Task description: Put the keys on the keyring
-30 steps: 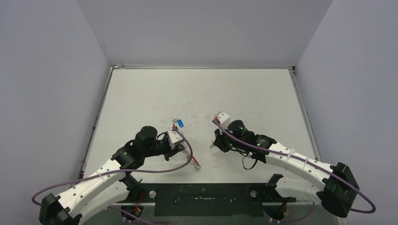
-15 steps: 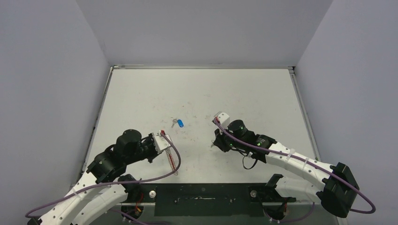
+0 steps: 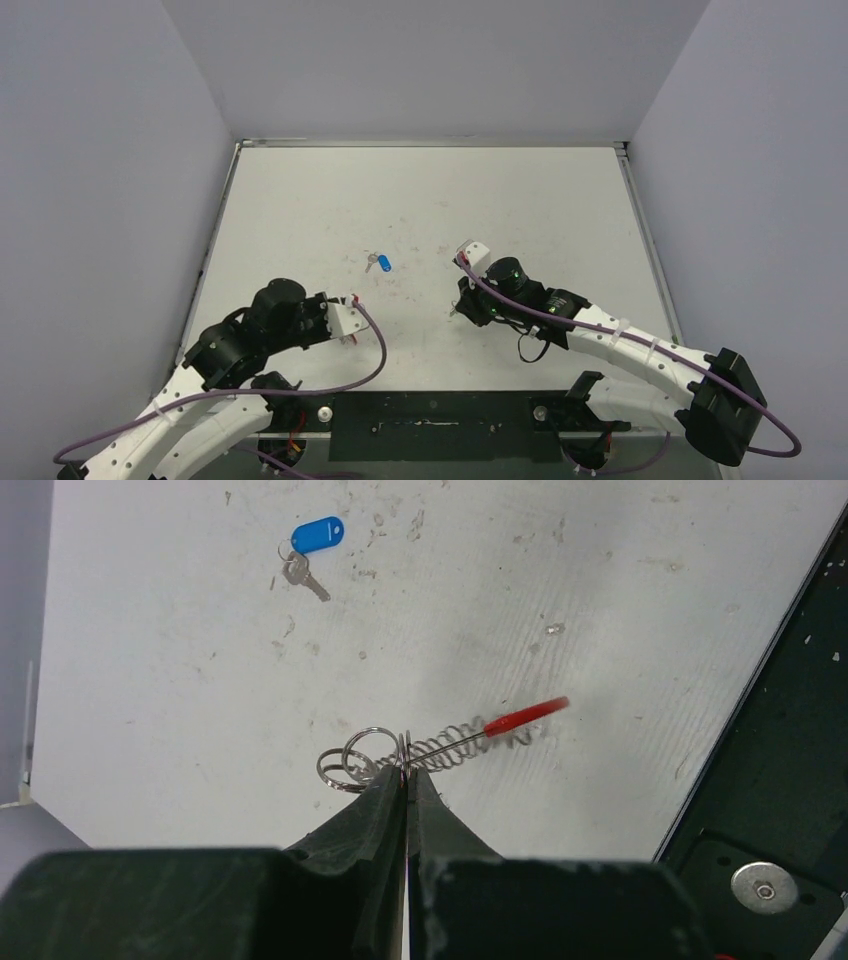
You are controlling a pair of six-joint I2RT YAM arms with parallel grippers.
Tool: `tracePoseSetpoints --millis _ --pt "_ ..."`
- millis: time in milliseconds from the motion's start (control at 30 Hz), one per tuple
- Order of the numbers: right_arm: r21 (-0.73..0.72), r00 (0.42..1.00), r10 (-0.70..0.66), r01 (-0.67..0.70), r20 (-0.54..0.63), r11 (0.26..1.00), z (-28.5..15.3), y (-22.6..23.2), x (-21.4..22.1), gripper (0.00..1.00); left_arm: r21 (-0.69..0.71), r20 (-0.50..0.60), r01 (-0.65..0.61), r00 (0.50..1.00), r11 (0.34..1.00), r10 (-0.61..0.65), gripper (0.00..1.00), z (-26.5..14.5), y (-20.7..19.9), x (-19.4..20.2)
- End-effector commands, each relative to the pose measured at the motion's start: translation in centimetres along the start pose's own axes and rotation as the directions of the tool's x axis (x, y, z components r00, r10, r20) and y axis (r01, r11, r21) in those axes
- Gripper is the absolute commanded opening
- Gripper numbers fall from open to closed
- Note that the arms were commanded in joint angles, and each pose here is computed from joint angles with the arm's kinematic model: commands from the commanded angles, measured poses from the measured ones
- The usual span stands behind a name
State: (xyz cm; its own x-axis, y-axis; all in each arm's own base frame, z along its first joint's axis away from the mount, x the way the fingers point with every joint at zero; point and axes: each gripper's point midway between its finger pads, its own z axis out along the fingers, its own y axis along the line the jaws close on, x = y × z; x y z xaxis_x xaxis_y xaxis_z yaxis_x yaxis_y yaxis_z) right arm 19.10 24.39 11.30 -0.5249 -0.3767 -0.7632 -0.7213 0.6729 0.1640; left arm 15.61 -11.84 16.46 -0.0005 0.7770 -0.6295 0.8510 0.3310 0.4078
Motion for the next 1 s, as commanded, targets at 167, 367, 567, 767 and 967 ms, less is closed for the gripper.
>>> tracePoseSetpoints --millis 167,367,567,767,967 --pt "-0.011 0.998 -0.012 0.012 0.055 1.000 -0.1 0.1 -1.2 0.00 0.042 -0.071 -0.129 0.989 0.991 0.132 0.00 -0.8 0.6 0.3" --pt "-0.013 0.999 -0.003 0.003 0.053 1.000 0.0 0.0 -0.7 0.00 0.137 -0.053 -0.125 0.990 0.983 0.133 0.00 2.6 -0.2 -0.8" --pt "-0.013 0.999 0.007 -0.007 0.040 1.000 0.1 0.0 0.1 0.00 0.202 0.023 -0.060 0.998 0.978 0.057 0.00 7.0 -1.9 -3.3" --pt "-0.020 0.998 0.008 -0.007 0.063 1.000 -0.2 0.1 0.0 0.00 0.213 0.104 -0.069 0.993 0.975 0.048 0.00 10.6 -4.4 -5.7" --pt "-0.075 0.983 0.031 -0.017 0.182 0.997 -0.9 1.1 -1.5 0.00 0.221 0.211 0.011 0.976 0.975 -0.059 0.00 12.3 -6.5 -7.7"
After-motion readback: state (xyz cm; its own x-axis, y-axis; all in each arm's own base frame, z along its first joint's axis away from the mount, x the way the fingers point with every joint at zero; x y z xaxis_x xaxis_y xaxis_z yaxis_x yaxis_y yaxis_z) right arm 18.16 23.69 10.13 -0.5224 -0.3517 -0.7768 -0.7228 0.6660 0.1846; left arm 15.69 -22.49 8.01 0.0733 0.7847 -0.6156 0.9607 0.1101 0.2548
